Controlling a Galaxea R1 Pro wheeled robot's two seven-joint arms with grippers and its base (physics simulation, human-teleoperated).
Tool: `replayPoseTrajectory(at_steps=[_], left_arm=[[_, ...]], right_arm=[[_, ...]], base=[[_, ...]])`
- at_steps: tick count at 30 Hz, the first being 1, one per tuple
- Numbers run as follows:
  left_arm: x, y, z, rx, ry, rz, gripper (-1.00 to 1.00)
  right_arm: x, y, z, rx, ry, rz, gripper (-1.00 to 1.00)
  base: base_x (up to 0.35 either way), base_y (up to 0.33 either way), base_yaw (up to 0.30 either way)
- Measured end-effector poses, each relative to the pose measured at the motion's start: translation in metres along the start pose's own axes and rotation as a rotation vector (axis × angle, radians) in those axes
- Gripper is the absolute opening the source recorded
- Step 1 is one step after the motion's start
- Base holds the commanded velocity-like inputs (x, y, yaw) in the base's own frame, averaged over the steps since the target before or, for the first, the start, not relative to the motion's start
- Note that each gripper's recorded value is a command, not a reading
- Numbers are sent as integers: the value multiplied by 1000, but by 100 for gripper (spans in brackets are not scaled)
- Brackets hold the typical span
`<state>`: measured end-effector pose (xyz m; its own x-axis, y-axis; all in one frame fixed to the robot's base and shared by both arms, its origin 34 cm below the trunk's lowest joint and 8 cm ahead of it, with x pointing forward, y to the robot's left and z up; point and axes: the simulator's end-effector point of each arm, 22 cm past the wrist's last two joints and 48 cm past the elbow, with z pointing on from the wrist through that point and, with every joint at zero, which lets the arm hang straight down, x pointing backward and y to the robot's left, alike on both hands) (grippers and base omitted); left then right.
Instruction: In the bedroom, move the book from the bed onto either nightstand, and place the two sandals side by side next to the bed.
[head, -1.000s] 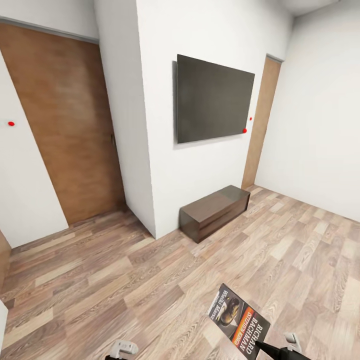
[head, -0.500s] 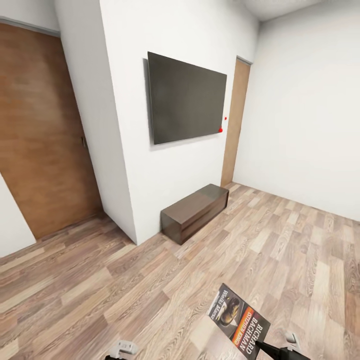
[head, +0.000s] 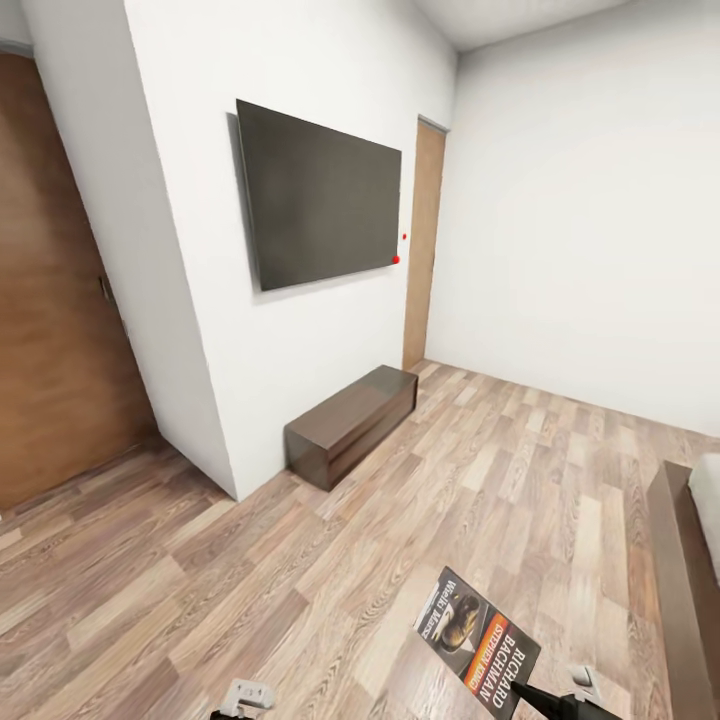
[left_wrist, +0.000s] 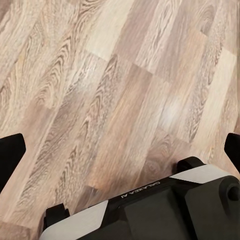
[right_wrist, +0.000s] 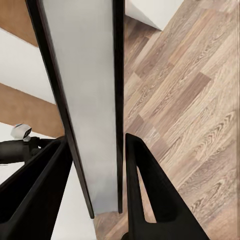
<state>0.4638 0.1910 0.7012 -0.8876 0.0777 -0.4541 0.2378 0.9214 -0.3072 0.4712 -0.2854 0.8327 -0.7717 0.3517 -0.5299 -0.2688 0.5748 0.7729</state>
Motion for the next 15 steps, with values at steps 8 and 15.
replayPoseTrajectory(at_steps=[8, 15], left_arm=[[0, 0, 0, -1, 0, 0, 100], [0, 0, 0, 0, 0, 0, 100]], right_arm=[[0, 0, 0, 0, 0, 0, -100], [0, 0, 0, 0, -1, 0, -100]], base=[[142, 0, -284], [80, 0, -283]])
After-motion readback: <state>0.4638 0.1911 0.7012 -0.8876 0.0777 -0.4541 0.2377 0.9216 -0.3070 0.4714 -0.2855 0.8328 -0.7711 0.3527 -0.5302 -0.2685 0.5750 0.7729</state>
